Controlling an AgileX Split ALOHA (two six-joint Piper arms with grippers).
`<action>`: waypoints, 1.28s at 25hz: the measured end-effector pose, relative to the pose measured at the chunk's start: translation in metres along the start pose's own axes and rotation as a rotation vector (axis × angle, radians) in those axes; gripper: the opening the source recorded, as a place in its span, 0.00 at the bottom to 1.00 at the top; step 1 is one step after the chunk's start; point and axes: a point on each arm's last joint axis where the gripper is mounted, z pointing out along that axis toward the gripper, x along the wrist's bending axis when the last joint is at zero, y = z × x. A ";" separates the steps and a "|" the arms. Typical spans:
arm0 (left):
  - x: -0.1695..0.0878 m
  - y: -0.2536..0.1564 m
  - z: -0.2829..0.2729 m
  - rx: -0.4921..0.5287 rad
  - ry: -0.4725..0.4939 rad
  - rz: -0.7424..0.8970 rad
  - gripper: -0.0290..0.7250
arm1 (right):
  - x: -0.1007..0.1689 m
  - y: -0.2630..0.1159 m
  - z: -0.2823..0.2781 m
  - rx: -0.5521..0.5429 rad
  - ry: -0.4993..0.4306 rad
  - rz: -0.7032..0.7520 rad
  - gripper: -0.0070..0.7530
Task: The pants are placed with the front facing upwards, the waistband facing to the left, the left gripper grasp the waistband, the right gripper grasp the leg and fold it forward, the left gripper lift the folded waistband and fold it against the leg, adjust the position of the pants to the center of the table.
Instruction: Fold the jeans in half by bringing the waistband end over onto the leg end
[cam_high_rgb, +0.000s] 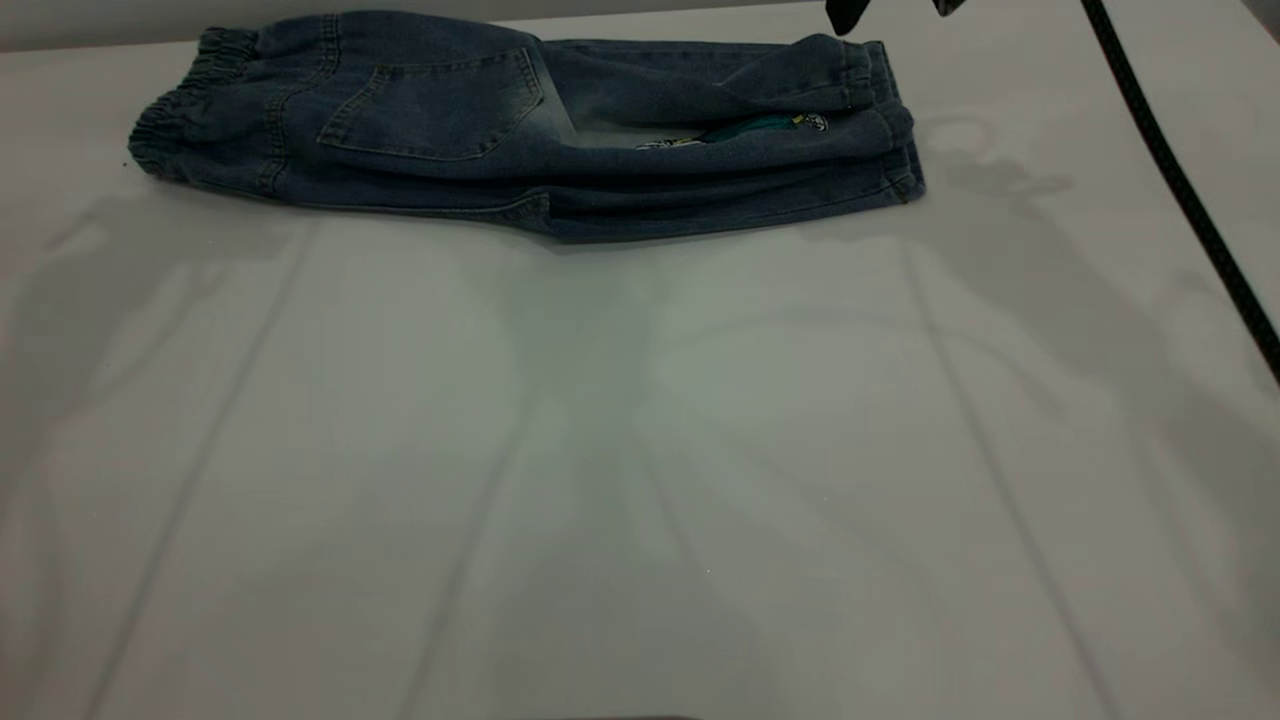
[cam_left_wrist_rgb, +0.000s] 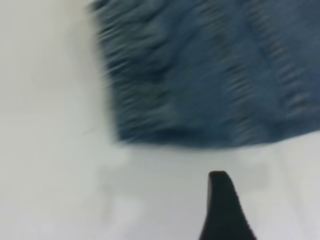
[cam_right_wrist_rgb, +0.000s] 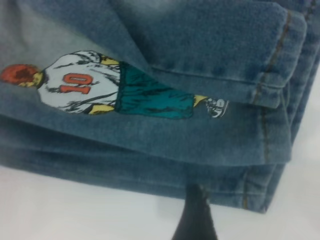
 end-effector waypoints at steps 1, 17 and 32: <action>0.005 0.000 -0.002 0.020 0.044 0.006 0.58 | 0.001 0.000 0.000 0.004 0.007 0.003 0.65; 0.049 -0.016 0.035 0.019 0.347 -0.332 0.58 | 0.061 -0.002 0.001 -0.045 0.124 -0.136 0.65; 0.038 0.008 0.094 0.049 0.028 -0.245 0.58 | 0.065 -0.002 0.001 -0.049 0.128 -0.144 0.65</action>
